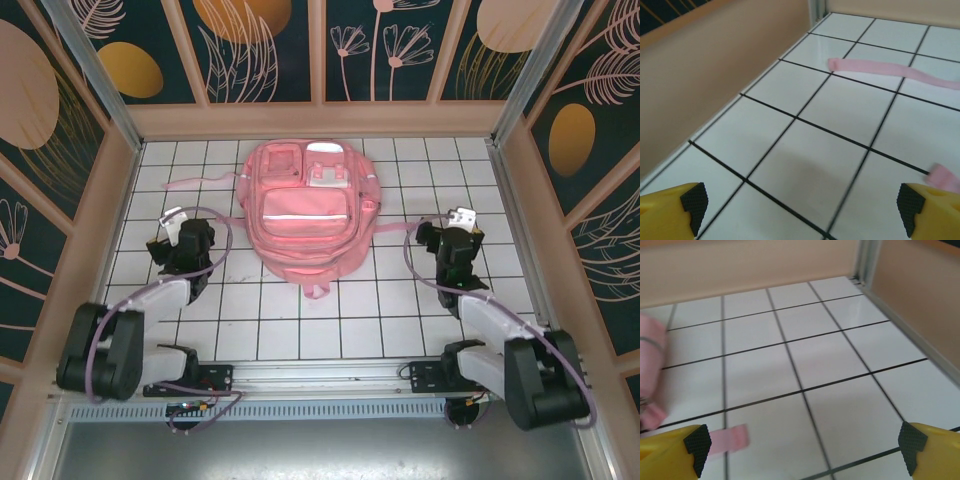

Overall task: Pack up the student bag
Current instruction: Reset both arms

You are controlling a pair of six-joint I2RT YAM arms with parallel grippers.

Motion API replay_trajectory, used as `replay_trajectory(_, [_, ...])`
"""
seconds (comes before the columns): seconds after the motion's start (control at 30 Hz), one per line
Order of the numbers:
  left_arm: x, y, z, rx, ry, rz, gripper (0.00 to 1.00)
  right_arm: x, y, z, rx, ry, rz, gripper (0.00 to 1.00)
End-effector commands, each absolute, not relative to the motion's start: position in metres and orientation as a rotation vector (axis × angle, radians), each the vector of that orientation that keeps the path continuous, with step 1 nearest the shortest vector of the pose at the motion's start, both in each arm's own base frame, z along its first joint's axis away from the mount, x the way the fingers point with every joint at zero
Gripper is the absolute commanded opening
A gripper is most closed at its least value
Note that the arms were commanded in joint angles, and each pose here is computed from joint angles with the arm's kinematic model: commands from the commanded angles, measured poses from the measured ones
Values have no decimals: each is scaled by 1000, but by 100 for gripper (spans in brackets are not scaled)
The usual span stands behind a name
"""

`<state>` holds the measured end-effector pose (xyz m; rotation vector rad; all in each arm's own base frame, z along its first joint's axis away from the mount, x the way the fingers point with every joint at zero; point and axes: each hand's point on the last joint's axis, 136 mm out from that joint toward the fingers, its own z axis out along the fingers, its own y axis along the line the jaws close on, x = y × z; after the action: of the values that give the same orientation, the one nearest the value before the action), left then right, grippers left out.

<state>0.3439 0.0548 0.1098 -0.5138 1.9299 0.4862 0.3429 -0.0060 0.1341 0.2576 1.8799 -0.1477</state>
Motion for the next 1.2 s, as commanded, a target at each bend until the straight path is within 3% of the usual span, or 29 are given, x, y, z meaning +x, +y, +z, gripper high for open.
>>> replay_trajectory(0.0, [363,62,136,-466,1749,496,98,357,-19,153,274,1729,-149,99])
replay_trajectory(0.13, [375,51,150,-400,1650,277,99,366,-23,141,252,1711,-107,99])
replay_trajectory(0.4, [376,26,136,-208,1656,96,99,372,-14,126,149,1671,2,99])
replay_trajectory(1.17, [375,25,137,-194,1649,80,99,376,-16,122,155,1701,30,99])
